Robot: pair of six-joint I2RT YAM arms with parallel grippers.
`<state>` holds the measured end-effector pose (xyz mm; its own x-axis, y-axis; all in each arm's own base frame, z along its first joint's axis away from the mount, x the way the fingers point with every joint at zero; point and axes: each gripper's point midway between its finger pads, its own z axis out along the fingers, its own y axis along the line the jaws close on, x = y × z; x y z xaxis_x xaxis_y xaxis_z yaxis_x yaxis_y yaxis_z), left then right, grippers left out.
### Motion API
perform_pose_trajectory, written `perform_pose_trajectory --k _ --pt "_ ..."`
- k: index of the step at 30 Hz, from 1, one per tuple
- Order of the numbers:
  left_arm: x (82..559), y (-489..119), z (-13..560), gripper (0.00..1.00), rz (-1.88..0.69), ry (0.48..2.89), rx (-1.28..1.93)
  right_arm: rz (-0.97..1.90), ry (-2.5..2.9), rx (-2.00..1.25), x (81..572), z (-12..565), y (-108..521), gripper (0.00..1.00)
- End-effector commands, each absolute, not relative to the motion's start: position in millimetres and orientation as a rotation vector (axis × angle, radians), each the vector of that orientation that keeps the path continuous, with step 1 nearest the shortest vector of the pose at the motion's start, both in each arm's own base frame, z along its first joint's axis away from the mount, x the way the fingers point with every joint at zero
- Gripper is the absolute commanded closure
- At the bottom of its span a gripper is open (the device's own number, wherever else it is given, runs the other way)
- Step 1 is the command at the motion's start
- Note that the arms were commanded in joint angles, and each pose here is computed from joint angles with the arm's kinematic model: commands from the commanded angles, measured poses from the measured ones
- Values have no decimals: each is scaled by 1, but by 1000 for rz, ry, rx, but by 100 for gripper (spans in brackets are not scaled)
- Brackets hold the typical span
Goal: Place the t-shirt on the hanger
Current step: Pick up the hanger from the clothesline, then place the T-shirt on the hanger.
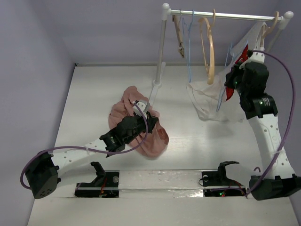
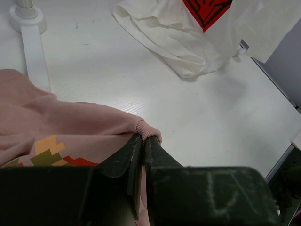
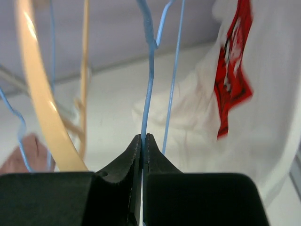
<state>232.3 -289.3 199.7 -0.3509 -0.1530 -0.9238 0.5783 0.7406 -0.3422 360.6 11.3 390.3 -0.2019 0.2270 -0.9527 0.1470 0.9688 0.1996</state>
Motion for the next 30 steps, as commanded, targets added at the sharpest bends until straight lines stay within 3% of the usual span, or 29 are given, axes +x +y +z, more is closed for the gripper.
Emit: perform_pose_trajectory --k 1,6,13,19,30 --pt "235 -292 223 100 -828 1700 301 218 1821 296 337 352 28 100" --pt "246 -290 219 100 -805 1717 281 494 1980 232 280 255 84 100" --pt "274 -278 216 100 -786 1745 203 936 2108 -22 190 207 196 100" --pt "298 -266 201 100 -723 1796 128 965 2089 -184 142 216 227 100" --pt "335 -236 190 100 -643 1837 54 925 1933 -291 133 278 208 100"
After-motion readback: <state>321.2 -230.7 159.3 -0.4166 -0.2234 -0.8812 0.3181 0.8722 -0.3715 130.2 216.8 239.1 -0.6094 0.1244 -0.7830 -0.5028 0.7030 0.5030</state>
